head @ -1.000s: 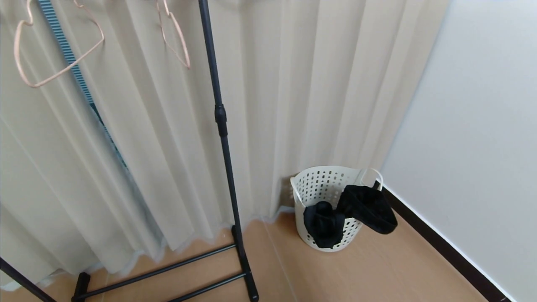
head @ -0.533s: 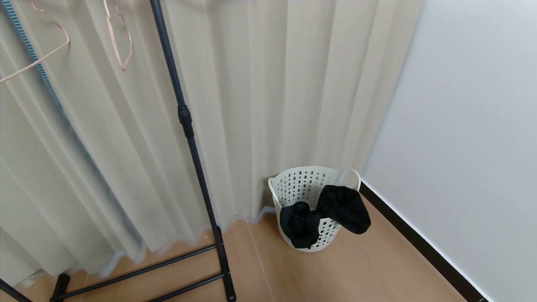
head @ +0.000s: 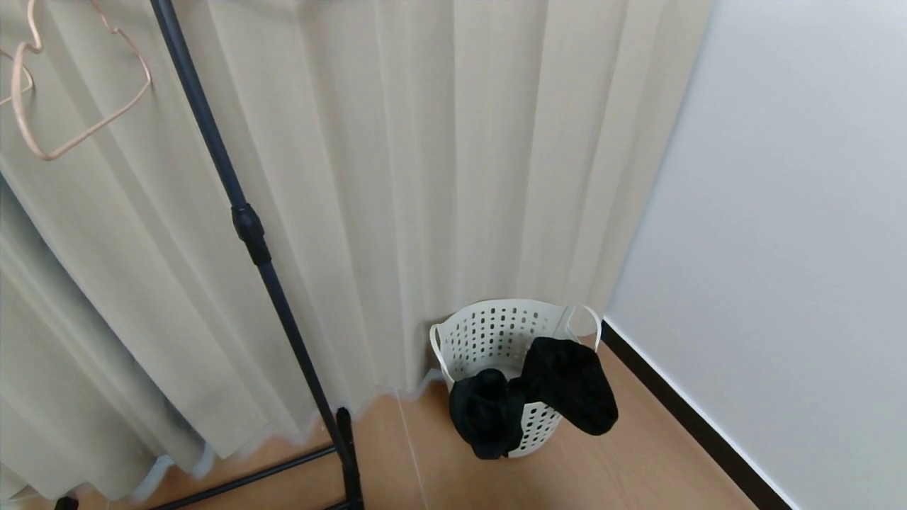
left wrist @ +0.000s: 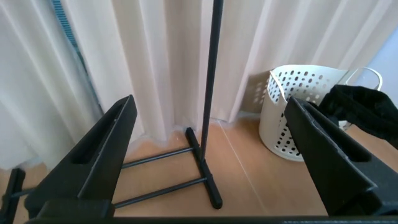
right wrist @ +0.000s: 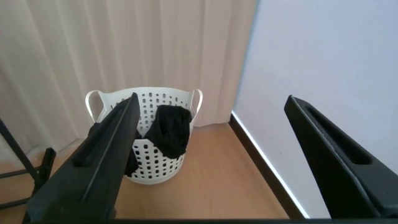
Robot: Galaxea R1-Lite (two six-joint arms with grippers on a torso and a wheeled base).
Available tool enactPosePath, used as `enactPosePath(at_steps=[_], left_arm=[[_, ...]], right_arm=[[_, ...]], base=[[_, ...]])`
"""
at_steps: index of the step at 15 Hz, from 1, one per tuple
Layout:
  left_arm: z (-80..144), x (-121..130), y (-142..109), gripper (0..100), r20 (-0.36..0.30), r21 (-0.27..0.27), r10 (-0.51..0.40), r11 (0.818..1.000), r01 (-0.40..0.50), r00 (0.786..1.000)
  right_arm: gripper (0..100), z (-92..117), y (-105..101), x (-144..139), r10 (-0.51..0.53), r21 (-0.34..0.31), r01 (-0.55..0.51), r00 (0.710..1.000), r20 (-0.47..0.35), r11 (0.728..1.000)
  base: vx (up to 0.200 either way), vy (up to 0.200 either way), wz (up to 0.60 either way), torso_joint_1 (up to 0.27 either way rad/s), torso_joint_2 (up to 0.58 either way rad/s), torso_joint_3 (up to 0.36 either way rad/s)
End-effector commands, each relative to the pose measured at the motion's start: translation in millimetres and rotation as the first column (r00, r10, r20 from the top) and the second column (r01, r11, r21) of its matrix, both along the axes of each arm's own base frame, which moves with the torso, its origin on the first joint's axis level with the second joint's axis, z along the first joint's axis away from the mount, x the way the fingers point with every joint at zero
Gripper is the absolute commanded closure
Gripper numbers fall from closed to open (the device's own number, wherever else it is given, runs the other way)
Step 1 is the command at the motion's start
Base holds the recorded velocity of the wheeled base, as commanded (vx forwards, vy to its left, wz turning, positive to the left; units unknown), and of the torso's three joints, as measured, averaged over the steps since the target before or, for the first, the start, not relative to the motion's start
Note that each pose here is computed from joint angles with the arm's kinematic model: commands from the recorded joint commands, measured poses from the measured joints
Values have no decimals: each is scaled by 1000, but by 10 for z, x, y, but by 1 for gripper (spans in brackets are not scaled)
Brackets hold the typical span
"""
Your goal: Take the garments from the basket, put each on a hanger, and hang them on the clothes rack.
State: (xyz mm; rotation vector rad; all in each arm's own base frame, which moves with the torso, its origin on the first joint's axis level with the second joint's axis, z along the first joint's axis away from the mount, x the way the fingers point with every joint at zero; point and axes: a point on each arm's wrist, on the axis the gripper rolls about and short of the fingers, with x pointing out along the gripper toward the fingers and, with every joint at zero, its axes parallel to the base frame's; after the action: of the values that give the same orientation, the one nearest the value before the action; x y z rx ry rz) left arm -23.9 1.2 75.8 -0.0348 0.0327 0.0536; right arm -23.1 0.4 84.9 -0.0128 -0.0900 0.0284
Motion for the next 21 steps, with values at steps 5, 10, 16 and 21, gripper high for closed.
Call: enactPosePath(at_steps=[5, 10, 16, 21], left_arm=[[0, 1, 1, 0, -2, -1, 2, 1000, -2, 1000], [0, 1, -1, 0, -2, 0, 1, 1000, -1, 1000], [0, 1, 0, 0, -2, -3, 2, 1000, -2, 1000], [0, 1, 0, 0, -2, -3, 2, 1000, -2, 1000]], right_arm=[[0, 1, 0, 1, 0, -3, 0, 1000, -1, 1000], [0, 1, 0, 2, 0, -5, 0, 1000, -2, 1000], [0, 2, -2, 1, -9, -1, 9, 1000, 1, 1000], [0, 2, -2, 1, -7, 3, 7, 1000, 1, 1000]], base=[[0, 0, 0, 0, 0, 0], [0, 0, 0, 2, 1, -43], [0, 0, 0, 5, 4, -187], [0, 0, 0, 1, 4, -199]])
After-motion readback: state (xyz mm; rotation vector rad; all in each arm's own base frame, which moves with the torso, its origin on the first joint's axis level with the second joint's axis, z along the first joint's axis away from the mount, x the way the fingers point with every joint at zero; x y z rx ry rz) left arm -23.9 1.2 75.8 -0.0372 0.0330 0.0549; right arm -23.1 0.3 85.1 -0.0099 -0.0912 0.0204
